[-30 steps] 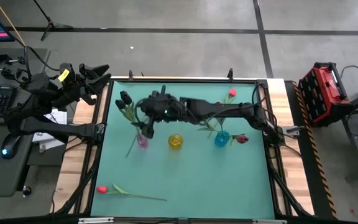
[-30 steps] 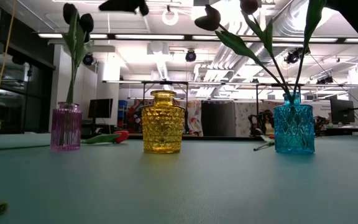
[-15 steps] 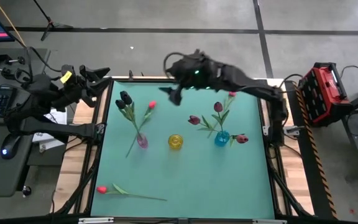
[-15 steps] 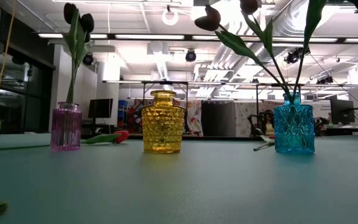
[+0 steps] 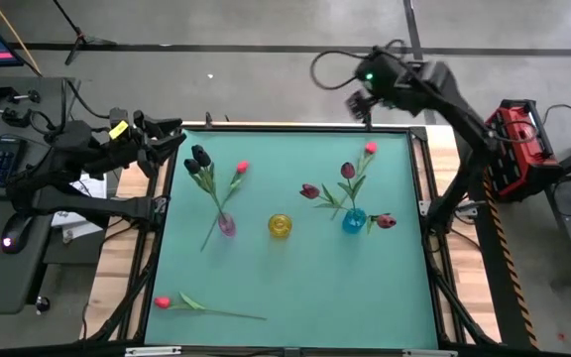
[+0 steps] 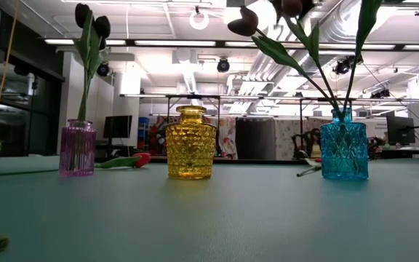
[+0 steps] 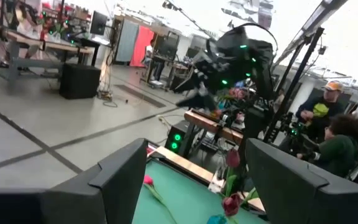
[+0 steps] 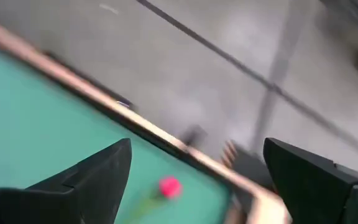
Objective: Sort flowers into vase by color
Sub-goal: Put the top right pink flower into the yellow vase
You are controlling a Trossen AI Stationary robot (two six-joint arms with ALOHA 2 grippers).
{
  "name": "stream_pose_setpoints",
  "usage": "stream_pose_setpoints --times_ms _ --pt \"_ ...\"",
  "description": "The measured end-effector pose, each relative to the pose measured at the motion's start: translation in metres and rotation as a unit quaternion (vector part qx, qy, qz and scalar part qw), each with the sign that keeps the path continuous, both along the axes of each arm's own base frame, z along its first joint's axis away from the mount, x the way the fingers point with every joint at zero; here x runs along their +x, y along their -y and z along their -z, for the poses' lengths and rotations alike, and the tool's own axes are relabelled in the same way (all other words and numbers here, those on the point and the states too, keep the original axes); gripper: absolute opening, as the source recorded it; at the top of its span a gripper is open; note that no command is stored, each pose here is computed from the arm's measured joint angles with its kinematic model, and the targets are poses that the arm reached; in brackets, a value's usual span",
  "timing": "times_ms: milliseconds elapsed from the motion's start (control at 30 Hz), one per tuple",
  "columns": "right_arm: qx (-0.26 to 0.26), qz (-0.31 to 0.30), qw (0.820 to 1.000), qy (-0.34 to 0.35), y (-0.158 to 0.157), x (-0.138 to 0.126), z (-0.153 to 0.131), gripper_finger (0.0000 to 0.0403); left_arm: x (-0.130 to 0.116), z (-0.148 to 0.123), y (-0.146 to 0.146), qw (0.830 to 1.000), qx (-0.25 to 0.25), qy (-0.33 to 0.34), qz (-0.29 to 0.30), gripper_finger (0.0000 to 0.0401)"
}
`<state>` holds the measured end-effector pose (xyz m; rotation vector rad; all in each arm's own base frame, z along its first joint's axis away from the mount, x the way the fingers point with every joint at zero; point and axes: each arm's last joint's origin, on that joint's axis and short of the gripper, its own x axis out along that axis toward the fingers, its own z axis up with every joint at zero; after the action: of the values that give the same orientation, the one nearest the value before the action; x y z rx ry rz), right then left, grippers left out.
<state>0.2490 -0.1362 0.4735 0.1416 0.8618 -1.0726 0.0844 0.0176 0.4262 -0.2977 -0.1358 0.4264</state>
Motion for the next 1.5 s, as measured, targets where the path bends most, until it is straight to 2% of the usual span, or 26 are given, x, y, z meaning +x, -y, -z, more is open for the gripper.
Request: stream_pose_setpoints --times_ms 67,200,267,367,500,633,733,967,1233,1367,1433,1500 --pt "0.006 0.081 0.997 -0.001 0.011 -0.021 0.005 0.0352 0.0 0.001 0.0 1.0 -0.001 -0.005 0.0 0.0262" --pt "0.052 0.164 0.984 0.049 0.023 -0.061 0.029 0.0342 0.0 0.002 0.0 1.0 -0.014 -0.004 0.001 0.0262" --pt "0.082 0.211 0.973 0.048 0.026 -0.079 0.058 0.0336 0.0 0.002 0.0 1.0 -0.022 0.0 0.001 0.0262" --pt "0.132 0.269 0.948 0.107 0.033 -0.095 0.107 0.0328 0.0 0.002 0.0 1.0 -0.025 0.002 0.001 0.0262" --pt "0.211 0.293 0.91 0.206 0.042 -0.095 0.173 0.0325 0.0 0.002 0.0 1.0 -0.027 0.003 0.001 0.0262" --pt "0.279 0.309 0.87 0.263 0.049 -0.082 0.23 0.0325 0.001 0.002 0.0 0.999 -0.042 0.01 0.002 0.0262" --pt "0.312 0.321 0.857 0.257 0.051 -0.07 0.26 0.0325 0.001 0.002 0.0 0.999 -0.045 0.011 0.002 0.0262" --pt "0.322 0.345 0.863 0.182 0.055 -0.05 0.293 0.0325 0.001 0.002 0.0 0.999 -0.045 0.011 0.002 0.0262" --pt "0.331 0.381 0.854 0.122 0.055 -0.042 0.324 0.0309 0.001 0.002 0.0 0.999 -0.045 0.011 0.002 0.0262" --pt "0.319 0.378 0.862 0.115 0.057 -0.042 0.327 0.0263 0.001 0.002 0.0 0.999 -0.045 0.011 0.002 0.0262" --pt "0.31 0.372 0.869 0.106 0.057 -0.042 0.327 0.0218 0.001 0.002 0.0 0.999 -0.045 0.011 0.002 0.0262" --pt "0.306 0.358 0.877 0.097 0.058 -0.043 0.325 0.0157 0.001 0.002 0.0 0.999 -0.045 0.011 0.002 0.0262"
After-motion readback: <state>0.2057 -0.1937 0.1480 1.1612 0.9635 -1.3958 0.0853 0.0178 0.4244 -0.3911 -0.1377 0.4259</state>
